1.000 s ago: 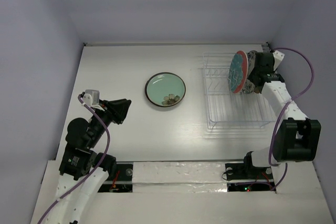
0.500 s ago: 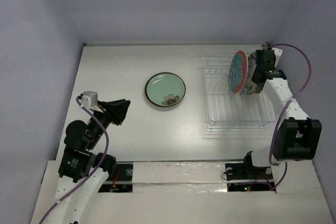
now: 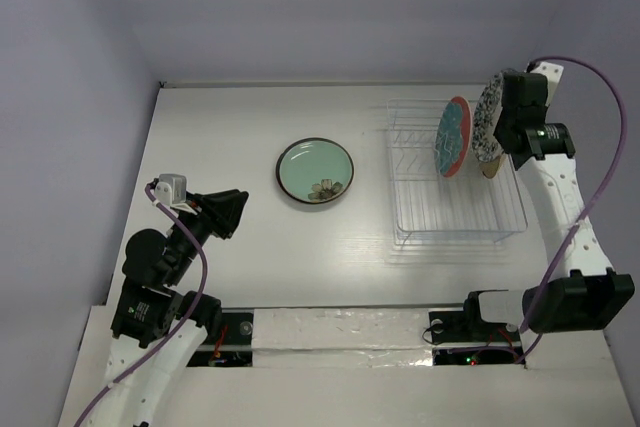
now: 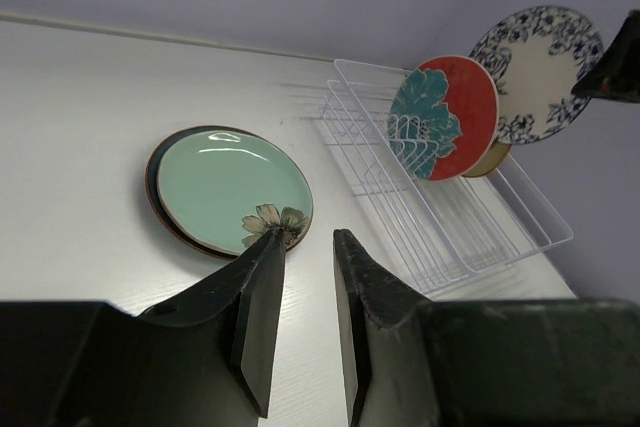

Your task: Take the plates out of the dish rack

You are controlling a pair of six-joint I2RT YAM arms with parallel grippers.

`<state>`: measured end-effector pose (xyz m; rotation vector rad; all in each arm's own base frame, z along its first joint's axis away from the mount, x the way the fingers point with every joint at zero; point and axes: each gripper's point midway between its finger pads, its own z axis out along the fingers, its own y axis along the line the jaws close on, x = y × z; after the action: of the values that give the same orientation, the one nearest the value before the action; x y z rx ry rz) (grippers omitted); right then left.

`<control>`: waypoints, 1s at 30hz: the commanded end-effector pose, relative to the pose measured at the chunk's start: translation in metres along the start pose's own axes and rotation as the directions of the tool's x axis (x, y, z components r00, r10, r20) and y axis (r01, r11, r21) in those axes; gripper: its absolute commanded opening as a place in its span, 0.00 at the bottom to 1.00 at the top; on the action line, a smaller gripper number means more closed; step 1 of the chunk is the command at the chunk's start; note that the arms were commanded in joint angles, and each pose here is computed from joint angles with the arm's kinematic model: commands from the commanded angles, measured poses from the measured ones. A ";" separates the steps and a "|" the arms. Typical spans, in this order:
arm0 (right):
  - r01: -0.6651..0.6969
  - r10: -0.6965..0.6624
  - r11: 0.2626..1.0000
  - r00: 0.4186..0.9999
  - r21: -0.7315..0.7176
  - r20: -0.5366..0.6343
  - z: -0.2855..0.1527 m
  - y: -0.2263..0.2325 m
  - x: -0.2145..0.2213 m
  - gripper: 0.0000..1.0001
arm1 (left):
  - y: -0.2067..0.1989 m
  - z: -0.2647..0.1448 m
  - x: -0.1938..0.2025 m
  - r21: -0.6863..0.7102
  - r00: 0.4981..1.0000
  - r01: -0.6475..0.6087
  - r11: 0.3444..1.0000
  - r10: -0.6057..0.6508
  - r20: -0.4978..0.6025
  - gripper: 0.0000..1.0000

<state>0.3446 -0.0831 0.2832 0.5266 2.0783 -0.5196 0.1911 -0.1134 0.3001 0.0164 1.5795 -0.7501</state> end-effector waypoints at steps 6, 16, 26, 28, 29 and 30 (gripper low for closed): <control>-0.309 0.334 0.942 0.849 -0.129 0.409 -0.131 -0.044 -0.132 0.00 | -0.005 0.001 -0.009 0.018 1.000 -0.004 1.000 0.004 0.031 0.24; -0.235 0.490 0.722 0.838 -0.651 0.240 -0.195 0.093 -0.126 0.00 | -0.004 0.002 -0.008 0.012 1.000 -0.002 1.000 0.001 0.028 0.25; -0.326 0.425 0.214 0.880 -0.921 -0.212 -0.243 0.299 -0.043 0.00 | 0.000 0.005 -0.004 -0.001 1.000 0.002 1.000 -0.002 0.010 0.27; -0.370 0.423 0.161 0.863 -0.915 -0.275 -0.249 0.317 -0.031 0.00 | 0.000 0.006 -0.004 -0.003 1.000 0.003 1.000 -0.003 0.012 0.27; -0.390 0.428 0.173 0.857 -0.904 -0.288 -0.239 0.326 -0.023 0.00 | 0.000 0.005 -0.005 -0.005 1.000 0.002 1.000 -0.002 0.013 0.27; -0.418 0.424 0.162 0.848 -0.894 -0.320 -0.239 0.333 -0.015 0.00 | 0.001 0.006 -0.004 -0.006 1.000 0.002 1.000 -0.002 0.012 0.27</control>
<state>0.3629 0.2898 0.2373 0.1723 2.0960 0.6893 0.1941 -0.1139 0.2968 0.0117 1.5956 -0.7457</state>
